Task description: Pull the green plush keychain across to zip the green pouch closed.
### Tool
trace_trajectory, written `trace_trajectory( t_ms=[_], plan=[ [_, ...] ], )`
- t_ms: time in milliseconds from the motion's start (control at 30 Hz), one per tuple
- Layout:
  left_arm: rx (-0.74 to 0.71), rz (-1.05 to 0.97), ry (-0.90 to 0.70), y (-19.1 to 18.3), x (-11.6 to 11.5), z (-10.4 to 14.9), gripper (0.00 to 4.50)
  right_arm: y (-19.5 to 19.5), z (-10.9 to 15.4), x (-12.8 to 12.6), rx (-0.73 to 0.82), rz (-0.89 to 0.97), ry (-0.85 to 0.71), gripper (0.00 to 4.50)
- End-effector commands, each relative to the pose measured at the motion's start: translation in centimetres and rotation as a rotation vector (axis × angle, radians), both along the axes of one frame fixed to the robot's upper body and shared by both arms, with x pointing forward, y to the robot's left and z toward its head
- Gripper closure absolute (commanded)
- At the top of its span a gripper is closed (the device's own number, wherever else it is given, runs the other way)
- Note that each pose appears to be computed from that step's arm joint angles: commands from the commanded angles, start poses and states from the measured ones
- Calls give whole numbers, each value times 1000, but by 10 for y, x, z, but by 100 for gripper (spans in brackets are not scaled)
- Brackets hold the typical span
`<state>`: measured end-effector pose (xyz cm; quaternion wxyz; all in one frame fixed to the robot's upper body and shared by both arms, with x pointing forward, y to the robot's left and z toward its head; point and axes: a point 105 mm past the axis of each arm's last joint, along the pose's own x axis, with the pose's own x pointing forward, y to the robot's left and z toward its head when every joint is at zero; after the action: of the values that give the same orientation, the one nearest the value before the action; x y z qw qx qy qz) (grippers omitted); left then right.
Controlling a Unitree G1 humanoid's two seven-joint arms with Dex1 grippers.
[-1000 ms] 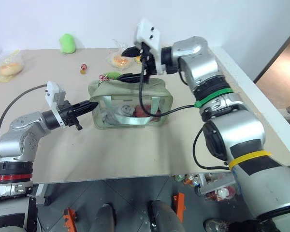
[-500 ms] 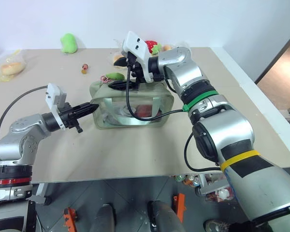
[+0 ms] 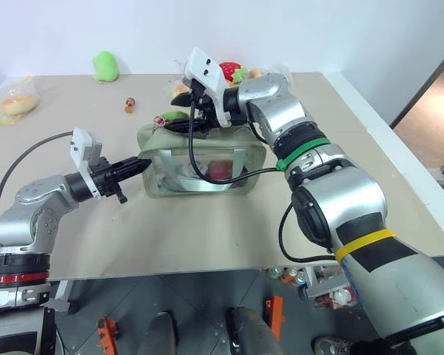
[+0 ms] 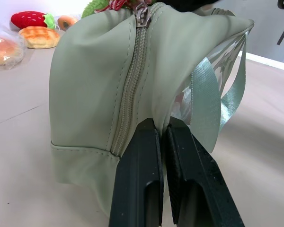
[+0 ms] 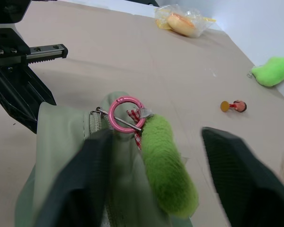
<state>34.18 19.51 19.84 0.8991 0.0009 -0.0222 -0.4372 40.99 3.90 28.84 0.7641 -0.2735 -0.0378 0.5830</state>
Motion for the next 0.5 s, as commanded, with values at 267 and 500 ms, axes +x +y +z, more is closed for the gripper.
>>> trace_trajectory(
  t_ms=[267, 500],
  plan=[
    [7, -6, 2, -3, -1, -3, 450, 2, 20, -3, 33, 7, -38, 448],
    [4, -9, 7, -4, -1, -4, 450, -9, 32, 4, 39, -50, -90, 448]
  ],
)
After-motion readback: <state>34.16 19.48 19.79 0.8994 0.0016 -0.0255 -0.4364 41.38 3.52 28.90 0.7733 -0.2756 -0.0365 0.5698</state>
